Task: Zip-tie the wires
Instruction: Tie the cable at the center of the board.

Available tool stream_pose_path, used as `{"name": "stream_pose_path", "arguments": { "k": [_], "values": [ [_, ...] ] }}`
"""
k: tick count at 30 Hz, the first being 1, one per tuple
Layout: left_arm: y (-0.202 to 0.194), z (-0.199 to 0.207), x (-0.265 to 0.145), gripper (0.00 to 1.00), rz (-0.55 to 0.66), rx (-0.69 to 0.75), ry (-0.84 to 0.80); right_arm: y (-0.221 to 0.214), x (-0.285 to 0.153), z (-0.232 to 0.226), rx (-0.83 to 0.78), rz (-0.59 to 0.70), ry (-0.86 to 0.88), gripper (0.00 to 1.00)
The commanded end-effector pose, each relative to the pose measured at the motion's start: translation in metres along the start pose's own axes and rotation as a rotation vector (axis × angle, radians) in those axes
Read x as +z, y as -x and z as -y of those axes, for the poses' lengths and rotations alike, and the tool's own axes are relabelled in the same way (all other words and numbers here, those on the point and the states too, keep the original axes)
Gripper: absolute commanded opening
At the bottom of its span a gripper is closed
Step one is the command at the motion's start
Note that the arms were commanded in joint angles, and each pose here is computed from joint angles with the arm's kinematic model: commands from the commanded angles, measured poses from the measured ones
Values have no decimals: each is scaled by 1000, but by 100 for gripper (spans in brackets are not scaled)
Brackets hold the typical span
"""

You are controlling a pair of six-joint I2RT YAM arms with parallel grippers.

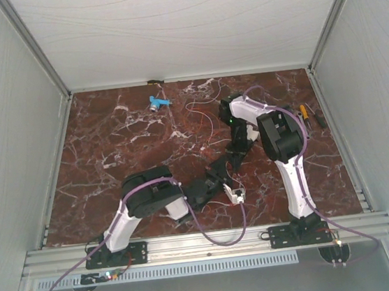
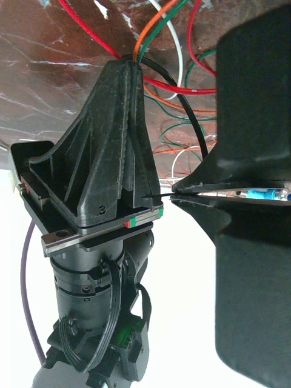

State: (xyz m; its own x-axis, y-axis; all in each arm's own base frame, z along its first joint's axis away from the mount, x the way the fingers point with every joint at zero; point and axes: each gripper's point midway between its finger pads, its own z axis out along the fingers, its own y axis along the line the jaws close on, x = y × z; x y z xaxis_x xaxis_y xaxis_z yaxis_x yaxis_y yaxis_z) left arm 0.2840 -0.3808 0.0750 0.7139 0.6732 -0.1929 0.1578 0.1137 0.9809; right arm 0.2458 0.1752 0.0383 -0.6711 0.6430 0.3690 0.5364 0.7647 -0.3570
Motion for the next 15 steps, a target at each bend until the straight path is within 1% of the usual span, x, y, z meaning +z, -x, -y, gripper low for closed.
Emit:
{"name": "stream_pose_path", "arguments": {
  "k": [1,7,15],
  "values": [
    [2,-53,-4,0,32,21,221,-3,-5,6,-18,25,-6,0],
    [2,-45,-5,0,32,25,200,-4,-6,3,-16,33,-2,0],
    [10,-42,-6,0,49,-18,198,-6,-7,-6,-17,32,7,0]
  ]
}}
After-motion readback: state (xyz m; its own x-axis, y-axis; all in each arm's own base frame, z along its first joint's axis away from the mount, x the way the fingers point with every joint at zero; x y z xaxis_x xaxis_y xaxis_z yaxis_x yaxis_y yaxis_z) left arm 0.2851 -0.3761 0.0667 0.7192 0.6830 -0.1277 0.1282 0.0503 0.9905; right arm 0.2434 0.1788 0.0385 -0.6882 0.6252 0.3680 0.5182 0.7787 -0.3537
